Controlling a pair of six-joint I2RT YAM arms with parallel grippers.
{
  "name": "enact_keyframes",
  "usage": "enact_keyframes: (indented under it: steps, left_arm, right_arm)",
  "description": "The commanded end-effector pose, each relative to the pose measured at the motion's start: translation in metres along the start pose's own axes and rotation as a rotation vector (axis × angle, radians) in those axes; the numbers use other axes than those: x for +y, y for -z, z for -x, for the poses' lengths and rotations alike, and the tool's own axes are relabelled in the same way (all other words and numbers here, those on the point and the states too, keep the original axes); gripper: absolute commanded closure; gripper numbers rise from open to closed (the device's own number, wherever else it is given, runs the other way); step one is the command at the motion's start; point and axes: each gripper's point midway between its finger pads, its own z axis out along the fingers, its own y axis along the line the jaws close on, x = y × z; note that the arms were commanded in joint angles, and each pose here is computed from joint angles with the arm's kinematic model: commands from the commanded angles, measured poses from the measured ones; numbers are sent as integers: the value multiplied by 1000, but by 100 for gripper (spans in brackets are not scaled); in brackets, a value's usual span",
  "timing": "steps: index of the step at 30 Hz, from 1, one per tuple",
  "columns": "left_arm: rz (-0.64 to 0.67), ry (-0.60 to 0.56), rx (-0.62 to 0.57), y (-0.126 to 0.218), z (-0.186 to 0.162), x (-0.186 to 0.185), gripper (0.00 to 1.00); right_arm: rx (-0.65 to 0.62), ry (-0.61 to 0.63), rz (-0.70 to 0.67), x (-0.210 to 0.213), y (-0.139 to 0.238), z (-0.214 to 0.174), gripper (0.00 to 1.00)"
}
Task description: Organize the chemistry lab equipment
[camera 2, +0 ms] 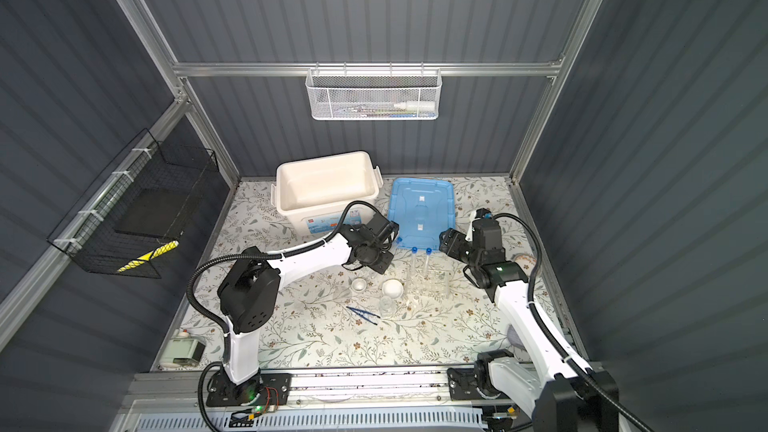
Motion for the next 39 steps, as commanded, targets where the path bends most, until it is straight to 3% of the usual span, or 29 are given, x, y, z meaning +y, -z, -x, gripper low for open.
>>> enact_keyframes:
  steps: [1,17,39]
  left_arm:
    - [5,-83,-93,22,29,-2,91]
    - [-56,-230,-167,16,60,-18,91]
    - [-141,-243,-183,5,76,-25,91]
  right_arm:
    - [40,-40,129,22,-6,11,22]
    - [315,-182,313,37,-78,6,35]
    - [349,-243,365,42,-108,10,47]
